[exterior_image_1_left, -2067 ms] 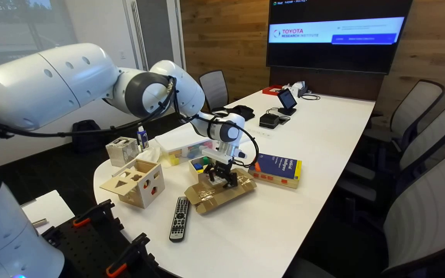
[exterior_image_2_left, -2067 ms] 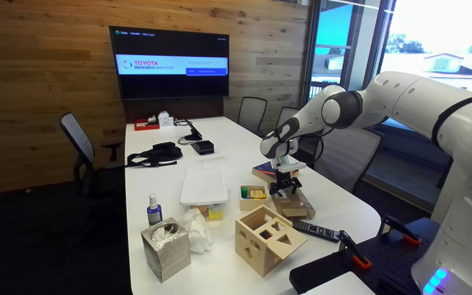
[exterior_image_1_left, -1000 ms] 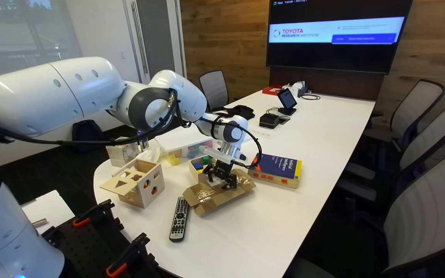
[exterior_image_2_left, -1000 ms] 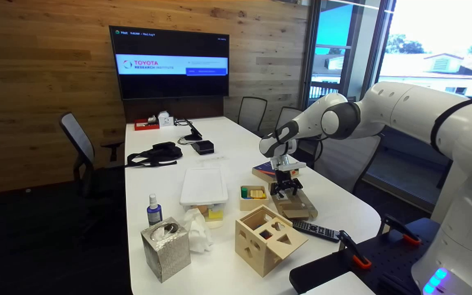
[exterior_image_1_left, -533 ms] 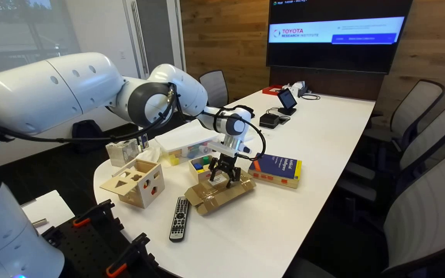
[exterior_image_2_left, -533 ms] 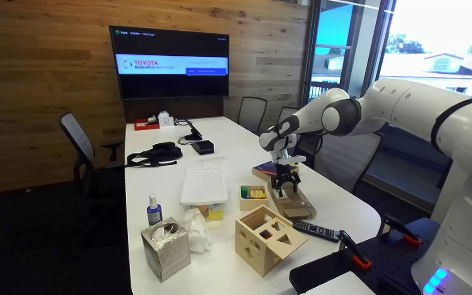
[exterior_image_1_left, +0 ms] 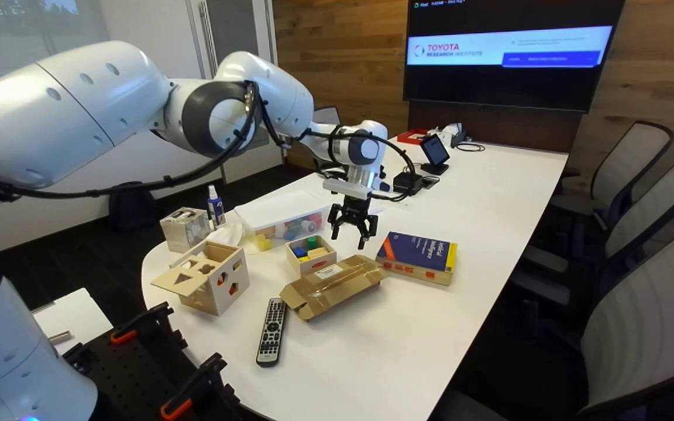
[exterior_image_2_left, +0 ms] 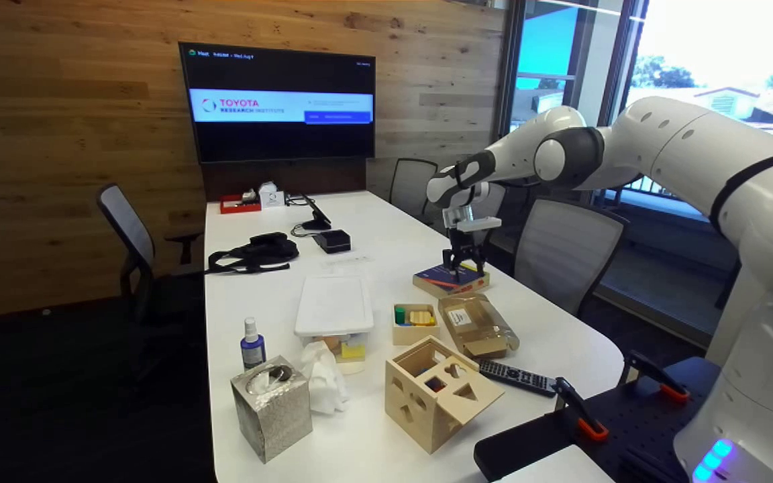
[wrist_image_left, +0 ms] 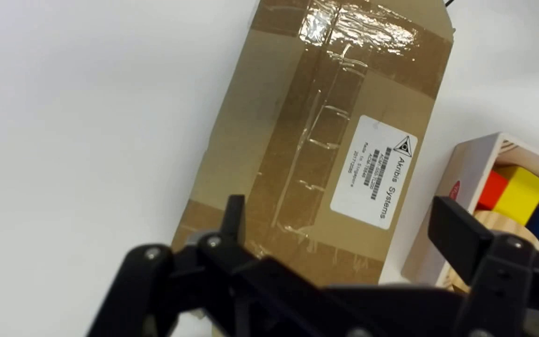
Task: Close the brown box.
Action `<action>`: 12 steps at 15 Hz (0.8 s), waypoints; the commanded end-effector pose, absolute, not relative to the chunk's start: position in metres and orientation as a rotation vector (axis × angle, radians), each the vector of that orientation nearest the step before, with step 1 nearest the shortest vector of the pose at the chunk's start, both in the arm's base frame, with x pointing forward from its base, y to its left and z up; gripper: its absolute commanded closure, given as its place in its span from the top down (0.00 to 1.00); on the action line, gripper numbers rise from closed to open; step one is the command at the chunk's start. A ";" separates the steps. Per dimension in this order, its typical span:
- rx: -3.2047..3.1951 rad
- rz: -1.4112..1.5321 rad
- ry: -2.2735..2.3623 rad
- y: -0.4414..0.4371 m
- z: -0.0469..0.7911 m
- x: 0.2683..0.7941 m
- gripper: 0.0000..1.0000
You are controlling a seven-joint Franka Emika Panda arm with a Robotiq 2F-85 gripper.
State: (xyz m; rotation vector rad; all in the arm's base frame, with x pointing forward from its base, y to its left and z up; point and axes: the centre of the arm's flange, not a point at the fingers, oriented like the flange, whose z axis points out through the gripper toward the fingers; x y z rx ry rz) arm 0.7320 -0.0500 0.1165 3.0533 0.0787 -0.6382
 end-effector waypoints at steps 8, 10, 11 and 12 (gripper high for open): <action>2.954 -0.560 0.143 -0.048 0.225 0.699 1.00; 2.952 -0.559 0.154 -0.048 0.228 0.697 1.00; 2.950 -0.564 0.155 -0.048 0.228 0.696 1.00; 2.949 -0.565 0.164 -0.048 0.228 0.695 1.00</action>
